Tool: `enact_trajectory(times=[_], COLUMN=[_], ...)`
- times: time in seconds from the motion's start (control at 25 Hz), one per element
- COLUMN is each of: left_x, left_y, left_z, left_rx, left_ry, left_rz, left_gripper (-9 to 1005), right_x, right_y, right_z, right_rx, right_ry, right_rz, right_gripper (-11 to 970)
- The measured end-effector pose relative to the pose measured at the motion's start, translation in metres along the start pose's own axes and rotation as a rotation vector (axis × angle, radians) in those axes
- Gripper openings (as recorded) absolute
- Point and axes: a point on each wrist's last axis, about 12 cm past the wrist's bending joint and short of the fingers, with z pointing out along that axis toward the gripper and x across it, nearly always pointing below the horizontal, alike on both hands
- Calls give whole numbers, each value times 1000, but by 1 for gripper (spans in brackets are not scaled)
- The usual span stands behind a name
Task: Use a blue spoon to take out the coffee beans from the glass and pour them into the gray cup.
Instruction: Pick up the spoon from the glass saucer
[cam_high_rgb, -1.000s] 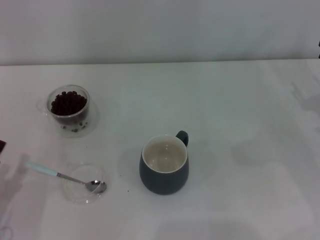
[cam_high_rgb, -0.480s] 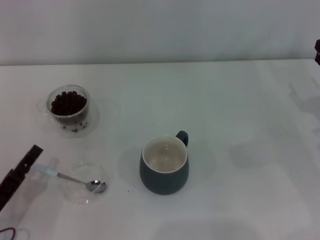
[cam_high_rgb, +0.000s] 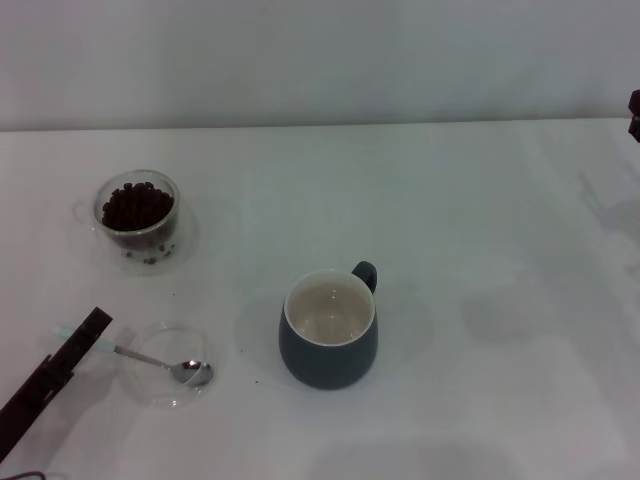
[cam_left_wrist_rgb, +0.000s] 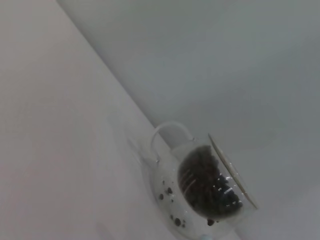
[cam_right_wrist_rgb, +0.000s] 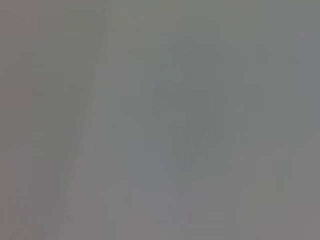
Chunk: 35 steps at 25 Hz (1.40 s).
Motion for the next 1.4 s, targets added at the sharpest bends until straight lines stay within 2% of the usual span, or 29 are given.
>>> enact_trajectory(times=[0.56,0.84,1.08,1.4], left_x=[-2,-3,-6,-8], left_y=[-3,-2,1,1], left_z=[1,2,5,10], left_rx=[32,27,-3,-4], left_ry=[18,18,31,69], left_rz=[14,-3,-46,-50], left_gripper=[696,558,524,480], right_x=[3,2,1,2], right_y=[3,4,6,7], right_z=[-7,-9,-11,-14], right_rx=[2,4,0,-2], right_ry=[-1,-14,-29,-33], right_rz=[8,14,16,17], right_gripper=[742,742,742,741])
